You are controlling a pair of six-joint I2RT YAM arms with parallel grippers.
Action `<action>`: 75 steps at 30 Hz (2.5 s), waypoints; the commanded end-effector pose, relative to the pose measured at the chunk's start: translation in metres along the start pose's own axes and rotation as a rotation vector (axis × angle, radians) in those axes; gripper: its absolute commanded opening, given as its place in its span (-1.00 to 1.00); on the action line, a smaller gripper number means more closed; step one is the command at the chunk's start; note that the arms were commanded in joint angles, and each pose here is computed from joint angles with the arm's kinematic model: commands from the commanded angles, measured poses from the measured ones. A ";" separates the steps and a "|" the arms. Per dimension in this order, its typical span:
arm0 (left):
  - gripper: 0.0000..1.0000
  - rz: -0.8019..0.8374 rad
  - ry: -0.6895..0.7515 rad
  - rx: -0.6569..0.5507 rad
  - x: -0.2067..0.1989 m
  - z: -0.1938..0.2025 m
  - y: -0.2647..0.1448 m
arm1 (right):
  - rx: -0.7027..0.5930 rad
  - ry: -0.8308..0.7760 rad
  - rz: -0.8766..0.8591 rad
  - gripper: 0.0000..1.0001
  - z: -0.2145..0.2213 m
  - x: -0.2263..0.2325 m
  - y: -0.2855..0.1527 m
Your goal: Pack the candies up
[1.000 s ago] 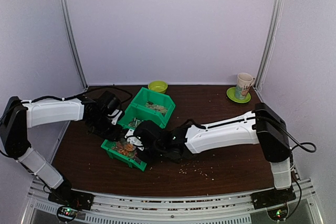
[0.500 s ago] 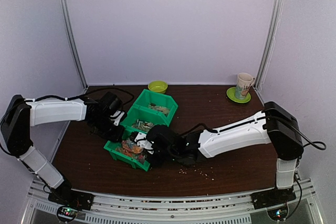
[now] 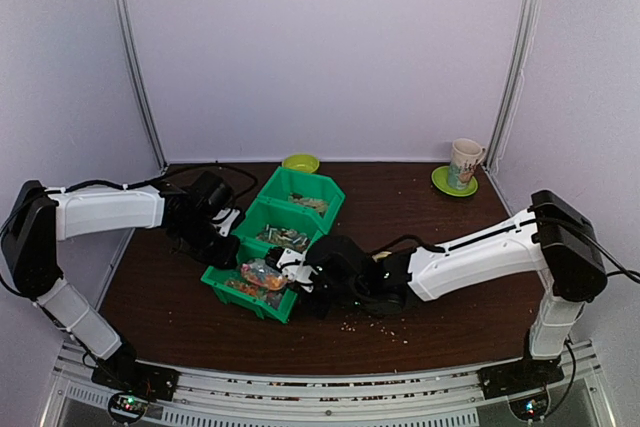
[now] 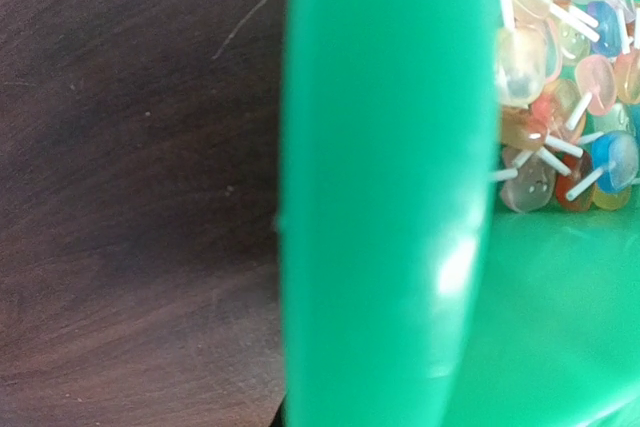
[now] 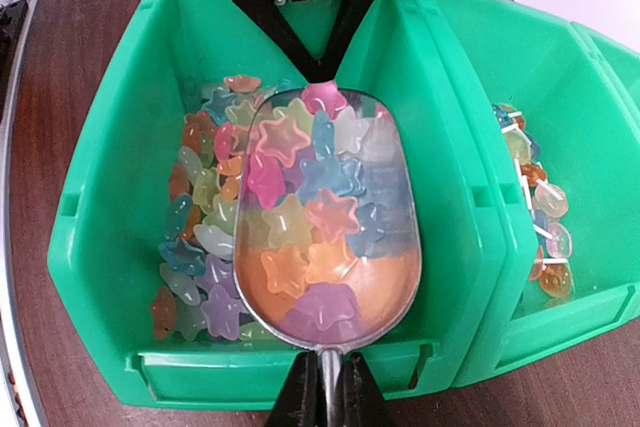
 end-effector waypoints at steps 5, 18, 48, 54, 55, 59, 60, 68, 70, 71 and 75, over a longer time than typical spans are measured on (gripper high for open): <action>-1.00 0.122 0.013 -0.238 -0.016 -0.047 -0.030 | -0.088 0.042 -0.003 -1.00 0.002 -0.013 -0.019; -1.00 0.134 0.017 -0.240 -0.017 -0.048 -0.031 | -0.340 0.056 -0.038 -1.00 0.016 -0.015 -0.040; -1.00 0.103 0.026 -0.231 -0.015 -0.048 -0.038 | -0.113 0.200 0.213 -1.00 0.047 -0.058 -0.137; -1.00 0.055 0.021 -0.235 -0.010 -0.045 -0.045 | -0.020 0.266 0.275 -1.00 0.070 -0.065 -0.154; -1.00 0.055 0.018 -0.223 -0.010 -0.043 -0.045 | -0.004 0.276 0.283 -1.00 0.072 -0.066 -0.155; -1.00 0.073 0.010 -0.209 -0.012 -0.041 -0.055 | 0.064 0.309 0.293 -1.00 0.080 -0.066 -0.159; -1.00 0.073 0.012 -0.213 -0.012 -0.040 -0.059 | 0.080 0.315 0.295 -1.00 0.082 -0.066 -0.161; -1.00 0.004 0.049 -0.304 -0.004 -0.035 -0.070 | 0.157 0.346 0.304 -1.00 0.092 -0.067 -0.171; -1.00 0.008 0.052 -0.295 -0.005 -0.035 -0.066 | 0.184 0.343 0.300 -1.00 0.092 -0.066 -0.173; -1.00 0.014 0.052 -0.289 -0.005 -0.035 -0.064 | 0.196 0.341 0.298 -1.00 0.092 -0.066 -0.174; -1.00 0.031 0.051 -0.266 -0.007 -0.035 -0.059 | 0.238 0.326 0.297 -1.00 0.092 -0.065 -0.176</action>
Point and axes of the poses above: each gripper's point midway between its finger pads, its own y axis out along the fingers, its own x axis along the line the jaws close on, z = x × y, the point moved 8 cm from there along -y, back along the fingers, and after that the axes turned 4 degrees about y, right-handed, at the moved point
